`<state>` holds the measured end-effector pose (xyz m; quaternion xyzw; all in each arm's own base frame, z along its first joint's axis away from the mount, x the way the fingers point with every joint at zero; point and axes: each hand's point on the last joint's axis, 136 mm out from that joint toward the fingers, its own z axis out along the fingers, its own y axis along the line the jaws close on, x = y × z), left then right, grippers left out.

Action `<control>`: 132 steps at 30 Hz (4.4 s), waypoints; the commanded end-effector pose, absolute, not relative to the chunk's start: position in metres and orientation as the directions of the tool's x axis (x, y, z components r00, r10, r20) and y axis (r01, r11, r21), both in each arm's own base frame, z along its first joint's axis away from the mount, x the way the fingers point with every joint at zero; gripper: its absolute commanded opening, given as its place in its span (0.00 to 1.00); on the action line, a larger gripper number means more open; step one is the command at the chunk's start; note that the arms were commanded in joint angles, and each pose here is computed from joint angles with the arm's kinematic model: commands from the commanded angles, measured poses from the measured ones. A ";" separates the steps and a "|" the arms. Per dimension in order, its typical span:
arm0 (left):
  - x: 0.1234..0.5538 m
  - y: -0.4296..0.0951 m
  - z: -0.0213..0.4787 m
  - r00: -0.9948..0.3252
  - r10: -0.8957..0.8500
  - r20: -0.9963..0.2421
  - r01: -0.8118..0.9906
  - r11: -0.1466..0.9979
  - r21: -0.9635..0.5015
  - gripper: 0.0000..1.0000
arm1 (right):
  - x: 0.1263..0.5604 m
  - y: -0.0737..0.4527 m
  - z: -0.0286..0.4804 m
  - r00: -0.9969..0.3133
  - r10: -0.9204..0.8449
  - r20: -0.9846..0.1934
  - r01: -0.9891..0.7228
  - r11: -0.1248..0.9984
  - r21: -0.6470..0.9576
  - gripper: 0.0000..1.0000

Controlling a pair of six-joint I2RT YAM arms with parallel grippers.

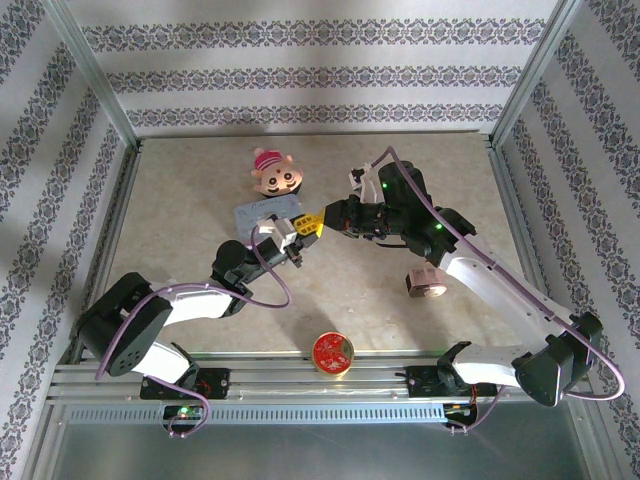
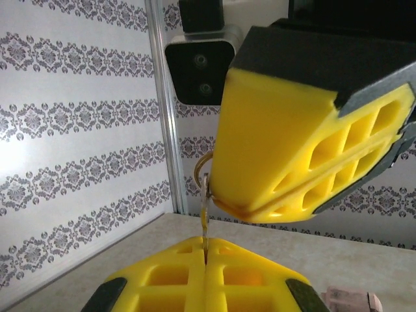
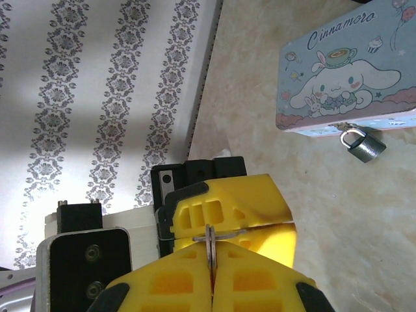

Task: Unlock a padlock with a key

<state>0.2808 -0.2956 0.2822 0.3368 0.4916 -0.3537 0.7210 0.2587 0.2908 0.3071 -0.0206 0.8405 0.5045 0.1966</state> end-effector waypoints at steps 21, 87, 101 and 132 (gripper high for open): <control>0.186 -0.266 0.275 0.015 0.424 -0.905 1.000 -0.025 0.006 0.00 | 0.219 0.259 0.356 -0.522 -0.059 -0.851 -0.770 0.463 0.440 0.32; 0.249 -0.249 0.350 -0.197 -0.105 -0.975 0.914 0.339 -0.221 0.53 | 0.235 0.268 0.311 -0.466 0.126 -0.876 -0.784 0.400 0.475 0.00; 0.249 -0.264 0.339 -0.506 -0.166 -0.846 0.851 0.064 -0.522 0.52 | 0.237 0.270 0.336 -0.439 0.275 -0.855 -0.795 0.326 0.512 0.00; 0.249 -0.267 0.332 -0.518 -0.158 -0.840 0.849 0.024 -0.528 0.29 | 0.236 0.295 0.345 -0.470 0.258 -0.844 -0.813 0.244 0.528 0.00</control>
